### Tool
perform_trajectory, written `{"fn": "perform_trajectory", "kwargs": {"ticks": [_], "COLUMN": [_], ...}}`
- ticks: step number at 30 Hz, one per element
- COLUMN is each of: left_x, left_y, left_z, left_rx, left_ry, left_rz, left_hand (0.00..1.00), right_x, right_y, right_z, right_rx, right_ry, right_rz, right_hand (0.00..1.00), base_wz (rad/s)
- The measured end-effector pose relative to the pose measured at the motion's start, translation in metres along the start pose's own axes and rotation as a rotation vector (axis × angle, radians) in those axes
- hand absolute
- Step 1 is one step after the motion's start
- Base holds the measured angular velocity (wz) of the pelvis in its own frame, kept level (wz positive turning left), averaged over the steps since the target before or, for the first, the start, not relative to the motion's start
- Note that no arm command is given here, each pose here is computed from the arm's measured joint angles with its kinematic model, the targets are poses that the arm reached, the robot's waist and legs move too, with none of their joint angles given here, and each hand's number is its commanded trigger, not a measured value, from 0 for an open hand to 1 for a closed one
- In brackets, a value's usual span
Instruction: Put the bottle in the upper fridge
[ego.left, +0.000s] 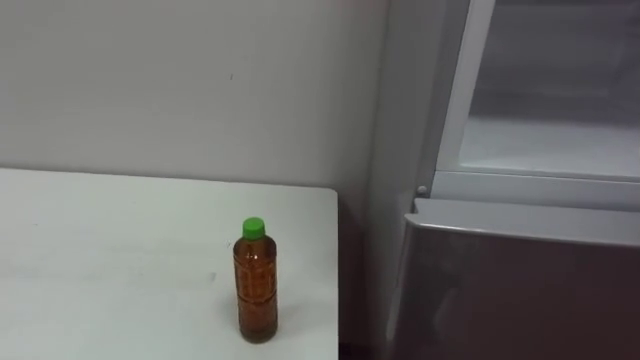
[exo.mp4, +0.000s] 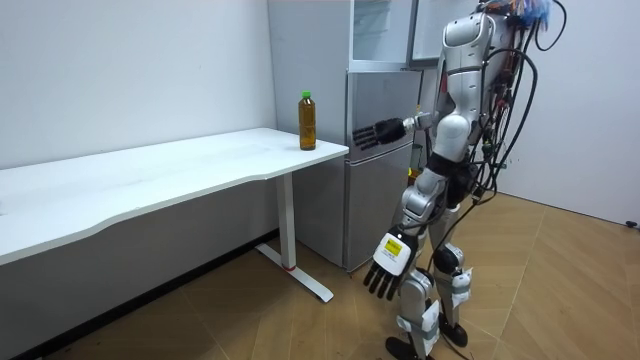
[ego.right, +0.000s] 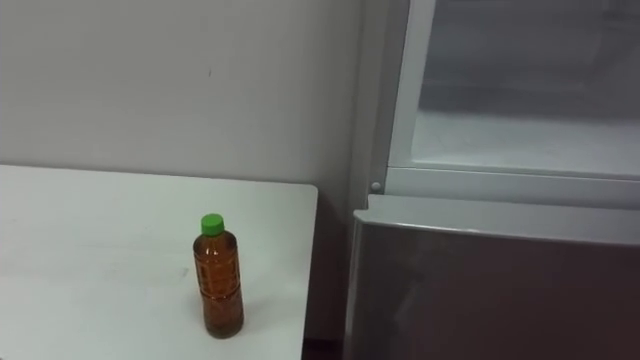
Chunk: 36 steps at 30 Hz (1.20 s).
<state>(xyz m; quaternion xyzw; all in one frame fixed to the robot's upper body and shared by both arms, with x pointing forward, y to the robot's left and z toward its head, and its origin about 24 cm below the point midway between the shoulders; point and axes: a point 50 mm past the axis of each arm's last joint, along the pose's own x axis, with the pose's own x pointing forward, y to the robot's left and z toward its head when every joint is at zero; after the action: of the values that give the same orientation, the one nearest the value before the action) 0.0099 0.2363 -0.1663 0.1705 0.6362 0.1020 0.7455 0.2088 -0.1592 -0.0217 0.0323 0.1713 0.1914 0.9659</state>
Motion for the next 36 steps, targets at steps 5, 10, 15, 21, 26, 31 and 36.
{"fn": "perform_trajectory", "kwargs": {"ticks": [5,10,15,21,26,31,36], "left_x": [0.000,0.000,0.000,0.001,0.001,0.001,0.001], "left_y": [-0.002,-0.003,-0.002,-0.002,-0.003,-0.003,-0.003], "left_z": [-0.002,0.000,0.006,0.011,0.011,0.011,0.010], "left_rx": [0.021,0.032,0.034,0.060,0.072,0.073,0.094], "left_ry": [0.008,-0.002,-0.020,-0.041,-0.043,-0.041,-0.043], "left_rz": [-0.008,-0.004,-0.003,0.002,-0.003,-0.004,-0.011], "left_hand": [0.00,0.00,0.00,0.00,0.00,0.00,0.00], "right_x": [0.001,0.002,0.006,0.011,0.014,0.016,0.018], "right_y": [0.008,0.012,0.020,0.023,0.023,0.027,0.034], "right_z": [0.021,0.034,0.056,0.073,0.084,0.089,0.087], "right_rx": [-0.021,-0.008,-0.037,-0.033,0.006,0.046,0.058], "right_ry": [-0.089,-0.149,-0.231,-0.294,-0.342,-0.371,-0.362], "right_rz": [0.033,0.062,0.117,0.141,0.148,0.154,0.163], "right_hand": [0.00,0.00,0.00,0.00,0.00,0.00,0.00], "base_wz": [-0.03,-0.01,-0.01,0.00,0.00,0.00,0.00]}}
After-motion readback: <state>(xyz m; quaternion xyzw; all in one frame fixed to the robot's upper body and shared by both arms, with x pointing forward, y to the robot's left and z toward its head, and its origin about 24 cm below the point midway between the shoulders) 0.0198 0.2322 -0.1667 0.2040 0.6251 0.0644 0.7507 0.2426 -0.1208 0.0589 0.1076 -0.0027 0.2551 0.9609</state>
